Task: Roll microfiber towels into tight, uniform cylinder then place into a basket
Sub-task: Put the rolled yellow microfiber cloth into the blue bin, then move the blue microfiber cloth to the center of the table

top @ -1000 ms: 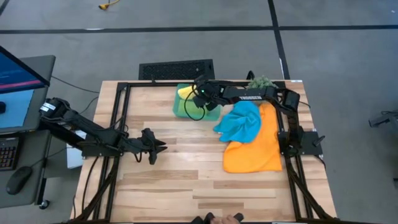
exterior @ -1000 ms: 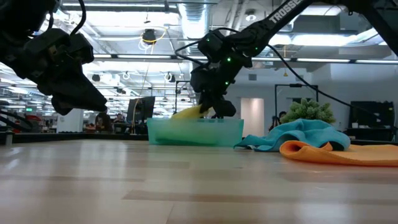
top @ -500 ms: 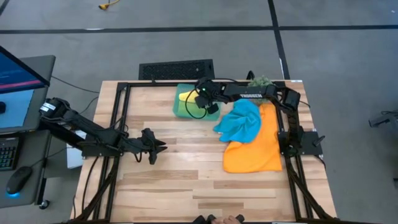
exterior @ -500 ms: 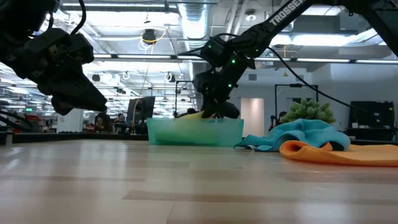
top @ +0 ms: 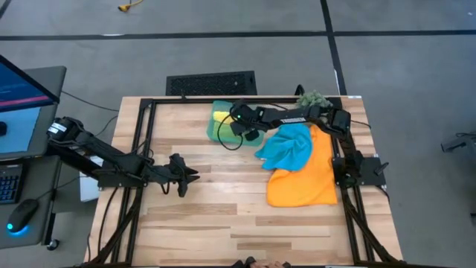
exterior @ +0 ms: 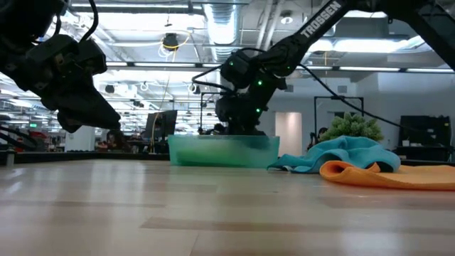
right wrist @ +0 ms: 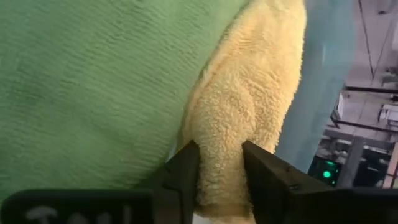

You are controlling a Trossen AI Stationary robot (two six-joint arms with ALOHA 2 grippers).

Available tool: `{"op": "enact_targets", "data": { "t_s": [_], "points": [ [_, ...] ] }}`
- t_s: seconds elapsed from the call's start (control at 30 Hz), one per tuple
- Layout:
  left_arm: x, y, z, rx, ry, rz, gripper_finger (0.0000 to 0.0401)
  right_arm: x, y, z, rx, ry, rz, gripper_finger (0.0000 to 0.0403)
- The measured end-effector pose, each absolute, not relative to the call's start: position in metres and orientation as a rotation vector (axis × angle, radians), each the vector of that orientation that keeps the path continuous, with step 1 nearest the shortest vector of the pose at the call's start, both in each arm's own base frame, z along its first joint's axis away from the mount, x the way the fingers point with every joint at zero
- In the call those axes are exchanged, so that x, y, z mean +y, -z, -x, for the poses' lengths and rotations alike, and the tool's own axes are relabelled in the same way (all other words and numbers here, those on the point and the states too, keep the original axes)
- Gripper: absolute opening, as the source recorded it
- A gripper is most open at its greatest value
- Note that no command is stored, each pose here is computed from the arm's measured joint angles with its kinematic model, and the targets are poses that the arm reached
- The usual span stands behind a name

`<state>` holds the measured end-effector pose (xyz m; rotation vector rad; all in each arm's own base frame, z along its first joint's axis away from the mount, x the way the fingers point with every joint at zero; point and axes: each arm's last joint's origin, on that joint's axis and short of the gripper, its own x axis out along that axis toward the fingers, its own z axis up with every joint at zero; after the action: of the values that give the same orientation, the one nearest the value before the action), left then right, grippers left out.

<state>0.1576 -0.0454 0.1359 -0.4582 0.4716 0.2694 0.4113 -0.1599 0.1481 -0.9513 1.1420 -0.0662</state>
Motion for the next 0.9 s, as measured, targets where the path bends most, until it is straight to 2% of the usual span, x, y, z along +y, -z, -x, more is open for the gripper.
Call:
{"op": "enact_targets", "data": {
  "t_s": [0.23, 0.4, 0.6, 0.7, 0.9],
  "points": [
    [-0.045, -0.136, -0.158, 0.472, -0.269, 0.459, 0.0110, -0.158, -0.157, -0.414, 1.163, 0.079, 0.895, 0.0202],
    [-0.046, -0.136, -0.158, 0.474, -0.265, 0.460, 0.0110, -0.158, -0.173, -0.416, 1.172, 0.093, 0.847, 0.0225],
    [-0.046, -0.136, -0.158, 0.471, -0.265, 0.461, 0.0110, -0.161, -0.199, -0.411, 1.218, 0.151, 0.699, 0.0221],
    [-0.045, -0.136, -0.158, 0.467, -0.270, 0.460, 0.0110, -0.158, -0.217, -0.400, 1.252, 0.162, 0.625, 0.0211],
    [-0.044, -0.137, -0.158, 0.439, -0.306, 0.446, 0.0110, -0.140, -0.263, -0.377, 1.196, 0.208, 0.434, 0.0183]
  ]
}}
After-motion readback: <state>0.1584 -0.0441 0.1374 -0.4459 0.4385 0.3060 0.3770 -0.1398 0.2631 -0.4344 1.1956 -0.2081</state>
